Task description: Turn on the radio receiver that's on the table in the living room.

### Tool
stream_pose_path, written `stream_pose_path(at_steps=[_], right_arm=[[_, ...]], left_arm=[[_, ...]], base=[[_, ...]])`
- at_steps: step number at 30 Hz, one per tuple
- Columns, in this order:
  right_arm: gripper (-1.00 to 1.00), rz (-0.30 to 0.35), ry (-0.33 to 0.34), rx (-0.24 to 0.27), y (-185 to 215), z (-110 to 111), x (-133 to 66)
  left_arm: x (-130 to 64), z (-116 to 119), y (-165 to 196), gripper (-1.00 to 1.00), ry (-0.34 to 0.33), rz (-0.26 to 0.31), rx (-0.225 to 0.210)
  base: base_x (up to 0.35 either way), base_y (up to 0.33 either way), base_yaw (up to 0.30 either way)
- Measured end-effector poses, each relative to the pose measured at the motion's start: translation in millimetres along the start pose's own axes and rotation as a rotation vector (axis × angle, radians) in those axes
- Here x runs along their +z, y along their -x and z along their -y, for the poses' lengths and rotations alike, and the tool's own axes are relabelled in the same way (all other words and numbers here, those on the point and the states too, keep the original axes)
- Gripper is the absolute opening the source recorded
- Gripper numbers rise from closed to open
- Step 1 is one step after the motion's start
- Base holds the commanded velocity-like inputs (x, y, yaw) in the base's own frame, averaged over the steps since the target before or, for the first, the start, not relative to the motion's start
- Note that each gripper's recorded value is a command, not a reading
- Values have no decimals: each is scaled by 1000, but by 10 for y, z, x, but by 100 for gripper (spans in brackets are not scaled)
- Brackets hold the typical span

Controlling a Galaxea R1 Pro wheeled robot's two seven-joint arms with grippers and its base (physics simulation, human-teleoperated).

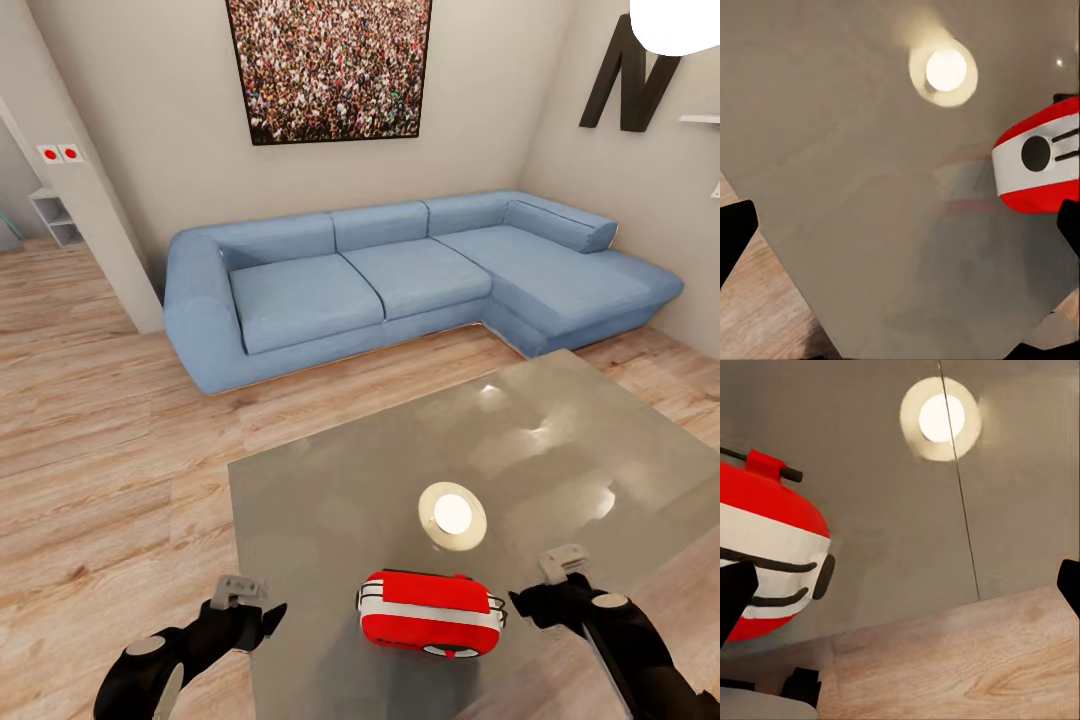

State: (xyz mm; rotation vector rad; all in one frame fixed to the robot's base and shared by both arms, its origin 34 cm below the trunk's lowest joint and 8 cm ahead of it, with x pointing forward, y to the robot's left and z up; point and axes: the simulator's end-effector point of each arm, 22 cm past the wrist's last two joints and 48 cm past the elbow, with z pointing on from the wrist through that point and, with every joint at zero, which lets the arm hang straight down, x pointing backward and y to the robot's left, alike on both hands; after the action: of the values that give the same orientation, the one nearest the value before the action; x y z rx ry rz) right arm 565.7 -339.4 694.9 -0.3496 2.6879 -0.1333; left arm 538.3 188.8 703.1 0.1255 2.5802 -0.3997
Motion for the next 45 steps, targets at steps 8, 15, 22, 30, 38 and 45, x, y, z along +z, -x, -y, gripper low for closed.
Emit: stream_pose_path(at_steps=[8, 15, 22, 30, 38, 45], right_arm=[[100, 17, 30, 1, 118, -56, -6], [100, 17, 32, -3, 119, -66, -5], [100, 32, 12, -26, 176, -15, -34], [100, 105, 13, -189, 631, -279, -156], [100, 109, 99, -263, 686, -555, -205], [100, 85, 178, -338, 614, -811, -228]], left_arm=[[21, 163, 254, 100, -75, 77, 35], [61, 147, 207, 100, -72, 78, 48], [123, 48, 32, 100, -31, 29, 91], [140, 27, -18, 100, -18, 13, 106], [141, 28, -21, 100, -18, 12, 105], [146, 25, -37, 100, -18, 8, 104]], base=[[0, 0, 0], [0, 0, 0], [0, 0, 0], [0, 0, 0], [0, 0, 0], [0, 0, 0]])
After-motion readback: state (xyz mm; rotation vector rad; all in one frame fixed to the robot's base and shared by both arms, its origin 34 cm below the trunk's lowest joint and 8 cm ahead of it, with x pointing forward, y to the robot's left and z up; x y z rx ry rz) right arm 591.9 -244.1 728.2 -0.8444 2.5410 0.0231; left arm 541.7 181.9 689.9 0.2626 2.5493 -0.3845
